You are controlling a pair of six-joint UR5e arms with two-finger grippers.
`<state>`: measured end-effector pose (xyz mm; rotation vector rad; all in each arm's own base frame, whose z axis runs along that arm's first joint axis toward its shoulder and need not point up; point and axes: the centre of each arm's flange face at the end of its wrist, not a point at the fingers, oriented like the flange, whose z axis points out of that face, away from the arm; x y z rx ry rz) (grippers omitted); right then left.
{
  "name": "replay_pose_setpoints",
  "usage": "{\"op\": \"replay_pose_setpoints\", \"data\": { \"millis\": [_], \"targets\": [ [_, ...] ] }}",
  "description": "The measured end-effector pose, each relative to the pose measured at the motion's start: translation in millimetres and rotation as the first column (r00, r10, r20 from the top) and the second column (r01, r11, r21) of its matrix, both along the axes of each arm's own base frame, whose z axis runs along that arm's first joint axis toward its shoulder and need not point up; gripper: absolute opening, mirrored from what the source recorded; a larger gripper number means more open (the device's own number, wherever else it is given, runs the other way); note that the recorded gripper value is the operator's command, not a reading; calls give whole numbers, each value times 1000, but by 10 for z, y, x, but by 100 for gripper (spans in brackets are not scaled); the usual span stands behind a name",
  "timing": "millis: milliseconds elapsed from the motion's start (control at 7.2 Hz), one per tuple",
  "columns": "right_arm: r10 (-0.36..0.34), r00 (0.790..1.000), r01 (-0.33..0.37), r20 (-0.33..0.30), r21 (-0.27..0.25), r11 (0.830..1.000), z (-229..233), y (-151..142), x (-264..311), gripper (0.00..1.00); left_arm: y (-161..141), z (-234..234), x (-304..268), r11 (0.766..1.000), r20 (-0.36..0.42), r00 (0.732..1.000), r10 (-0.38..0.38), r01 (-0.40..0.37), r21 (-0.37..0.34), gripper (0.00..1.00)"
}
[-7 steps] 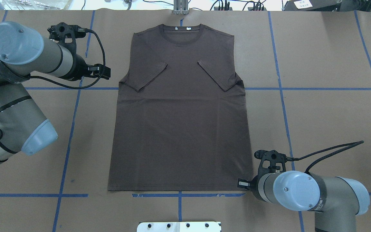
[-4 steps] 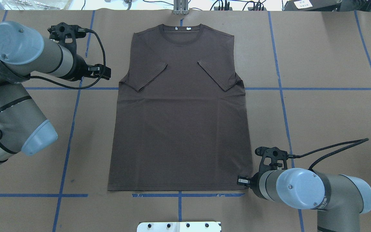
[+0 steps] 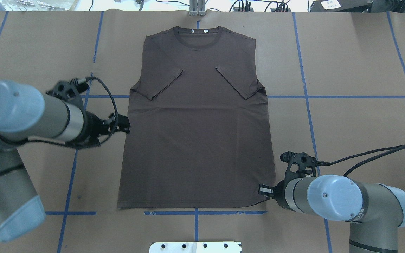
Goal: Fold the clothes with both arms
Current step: 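Lower both grippers to the hem corners nearest the robot and grasp them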
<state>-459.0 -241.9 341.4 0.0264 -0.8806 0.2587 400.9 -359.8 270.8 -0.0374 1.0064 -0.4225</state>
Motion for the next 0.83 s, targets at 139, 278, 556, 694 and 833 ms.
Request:
{"op": "replay_pose_setpoints", "data": {
  "millis": [139, 278, 556, 694, 833],
  "targets": [
    [5, 1000, -5, 5, 2, 1000, -24, -20, 10, 0, 445, 38, 348, 998, 39, 999, -22, 24, -62, 90],
    [8, 1000, -8, 8, 5, 1000, -43, -31, 16, 0, 755, 98, 588, 996, 93, 995, -31, 39, -83, 90],
    [12, 1000, -12, 15, 4, 1000, -68, -55, 44, 0, 1023, 229, 777, 993, 151, 988, -30, 46, -105, 90],
    [15, 1000, -15, 24, 5, 1000, -110, -71, 80, 0, 1149, 347, 866, 991, 178, 984, -19, 41, -123, 90],
    [18, 999, -18, 33, 4, 1000, -149, -89, 119, 0, 1246, 463, 956, 990, 203, 979, -6, 34, -137, 90]
  ]
}}
